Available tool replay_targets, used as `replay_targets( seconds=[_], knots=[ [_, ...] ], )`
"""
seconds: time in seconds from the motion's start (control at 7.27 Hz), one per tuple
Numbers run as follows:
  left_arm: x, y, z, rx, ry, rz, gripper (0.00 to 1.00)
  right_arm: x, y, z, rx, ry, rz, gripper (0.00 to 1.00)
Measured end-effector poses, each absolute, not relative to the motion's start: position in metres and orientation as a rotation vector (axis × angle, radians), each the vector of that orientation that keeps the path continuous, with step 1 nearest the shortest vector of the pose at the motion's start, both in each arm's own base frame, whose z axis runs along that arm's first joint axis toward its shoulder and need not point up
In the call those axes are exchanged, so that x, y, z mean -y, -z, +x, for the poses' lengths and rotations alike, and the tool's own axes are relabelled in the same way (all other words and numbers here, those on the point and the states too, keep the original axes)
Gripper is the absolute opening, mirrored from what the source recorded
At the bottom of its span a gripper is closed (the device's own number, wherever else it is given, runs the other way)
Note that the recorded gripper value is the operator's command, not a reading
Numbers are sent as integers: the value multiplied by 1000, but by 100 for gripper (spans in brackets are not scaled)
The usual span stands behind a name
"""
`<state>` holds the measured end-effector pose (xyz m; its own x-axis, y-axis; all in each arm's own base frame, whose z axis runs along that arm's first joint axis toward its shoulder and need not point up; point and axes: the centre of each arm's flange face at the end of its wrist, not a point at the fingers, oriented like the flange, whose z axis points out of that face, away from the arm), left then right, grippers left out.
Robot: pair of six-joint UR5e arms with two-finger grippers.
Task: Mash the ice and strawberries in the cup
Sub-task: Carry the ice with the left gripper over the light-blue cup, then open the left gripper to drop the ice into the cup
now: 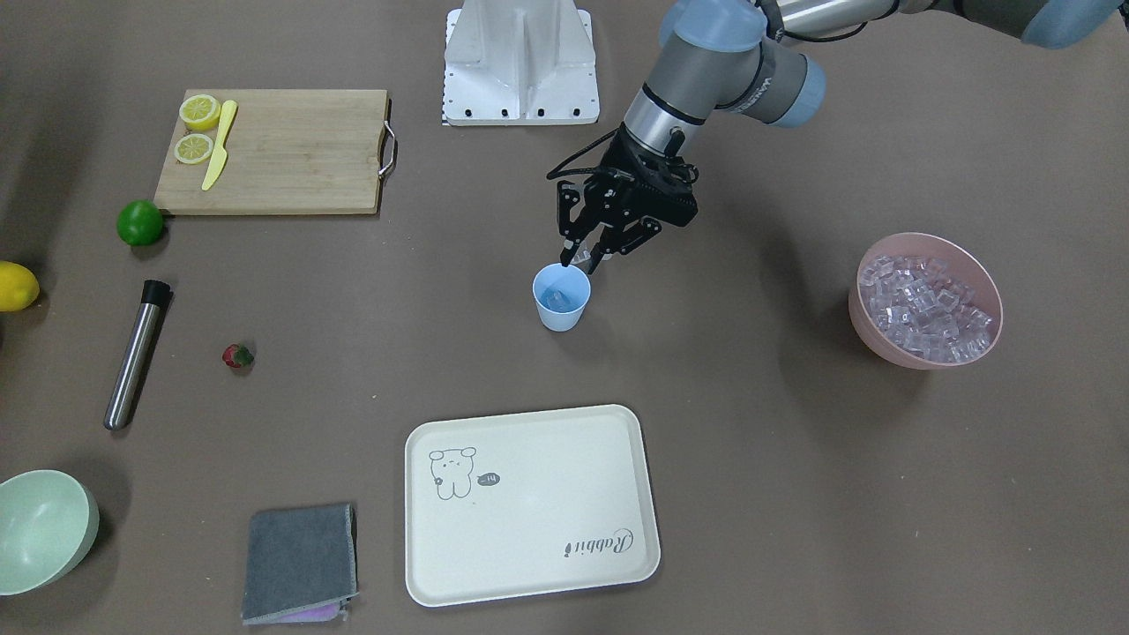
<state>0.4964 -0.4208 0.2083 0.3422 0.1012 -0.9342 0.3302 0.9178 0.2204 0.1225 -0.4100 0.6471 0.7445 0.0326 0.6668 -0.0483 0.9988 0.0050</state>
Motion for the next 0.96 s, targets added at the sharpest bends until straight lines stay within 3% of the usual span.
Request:
replay_targets(
  seconds=[0.69,0.83,0.96],
  knots=[
    [425,-206,518,-1205,165,417,0,405,-651,122,731,-47,15,100],
    [425,-206,519,-1203,165,416,4,404,-652,122,732,-47,13,100],
    [425,-206,519,-1202,163,417,60,403,-652,122,732,-47,13,100]
  ],
)
